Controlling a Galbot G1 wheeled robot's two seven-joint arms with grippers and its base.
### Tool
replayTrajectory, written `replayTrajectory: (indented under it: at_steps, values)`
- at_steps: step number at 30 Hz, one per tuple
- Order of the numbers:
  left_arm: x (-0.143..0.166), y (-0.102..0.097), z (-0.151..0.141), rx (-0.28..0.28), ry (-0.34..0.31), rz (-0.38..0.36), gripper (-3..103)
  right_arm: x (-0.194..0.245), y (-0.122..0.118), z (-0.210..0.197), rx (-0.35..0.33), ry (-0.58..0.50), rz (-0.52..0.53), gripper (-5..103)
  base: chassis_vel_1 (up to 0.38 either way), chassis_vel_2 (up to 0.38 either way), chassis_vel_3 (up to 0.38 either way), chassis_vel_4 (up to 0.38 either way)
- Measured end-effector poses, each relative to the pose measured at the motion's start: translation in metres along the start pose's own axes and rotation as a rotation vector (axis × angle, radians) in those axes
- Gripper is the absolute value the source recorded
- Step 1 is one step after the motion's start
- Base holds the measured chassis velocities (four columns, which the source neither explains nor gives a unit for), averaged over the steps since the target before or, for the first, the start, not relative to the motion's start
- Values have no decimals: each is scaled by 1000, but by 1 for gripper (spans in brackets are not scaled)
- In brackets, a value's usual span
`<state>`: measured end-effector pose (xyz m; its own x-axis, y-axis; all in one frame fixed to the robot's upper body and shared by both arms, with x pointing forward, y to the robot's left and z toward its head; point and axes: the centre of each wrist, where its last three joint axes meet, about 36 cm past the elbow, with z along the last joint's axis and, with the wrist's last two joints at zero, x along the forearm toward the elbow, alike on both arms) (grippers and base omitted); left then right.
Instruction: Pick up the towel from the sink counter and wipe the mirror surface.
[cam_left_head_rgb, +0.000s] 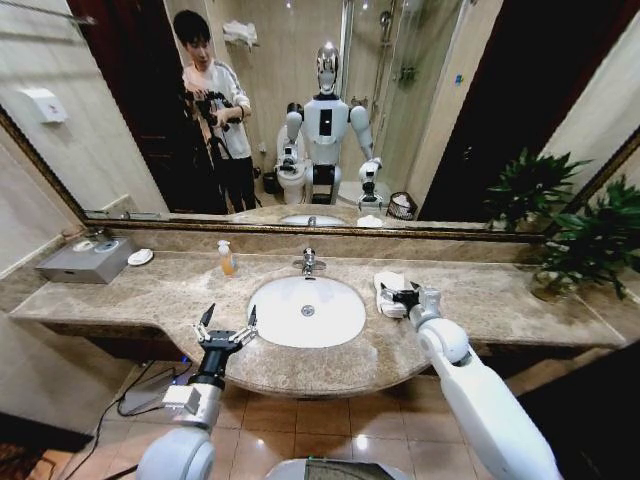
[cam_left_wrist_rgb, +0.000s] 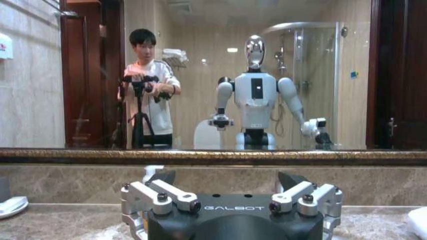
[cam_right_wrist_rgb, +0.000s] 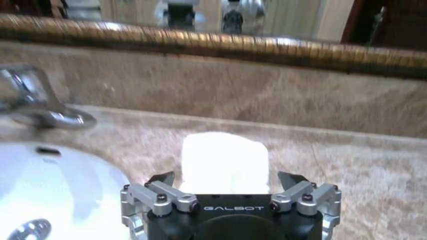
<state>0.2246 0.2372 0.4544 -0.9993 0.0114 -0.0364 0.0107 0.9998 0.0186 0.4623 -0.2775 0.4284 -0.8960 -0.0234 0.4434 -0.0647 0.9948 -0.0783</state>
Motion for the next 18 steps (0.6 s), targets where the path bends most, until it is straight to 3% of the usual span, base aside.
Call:
replayTrajectory:
  at_steps: [9,11,13,15,17,18]
  values:
    - [0,0,0,0,0,0,100,-27,4,3,-12,33,4,101,0,0,0,0]
    - [0,0,0,0,0,0,100,-33,5,2,-16,38,7,95,0,0,0,0]
    - [0,0,0,0,0,0,100,-34,4,3,-15,42,9,95,0,0,0,0]
    - [0,0,0,0,0,0,100,-36,3,6,-12,52,15,79,0,0,0,0]
    - [0,0,0,0,0,0,100,-36,3,7,-12,55,17,79,0,0,0,0]
    - [0,0,0,0,0,0,100,-36,1,11,-10,57,24,68,0,0,0,0]
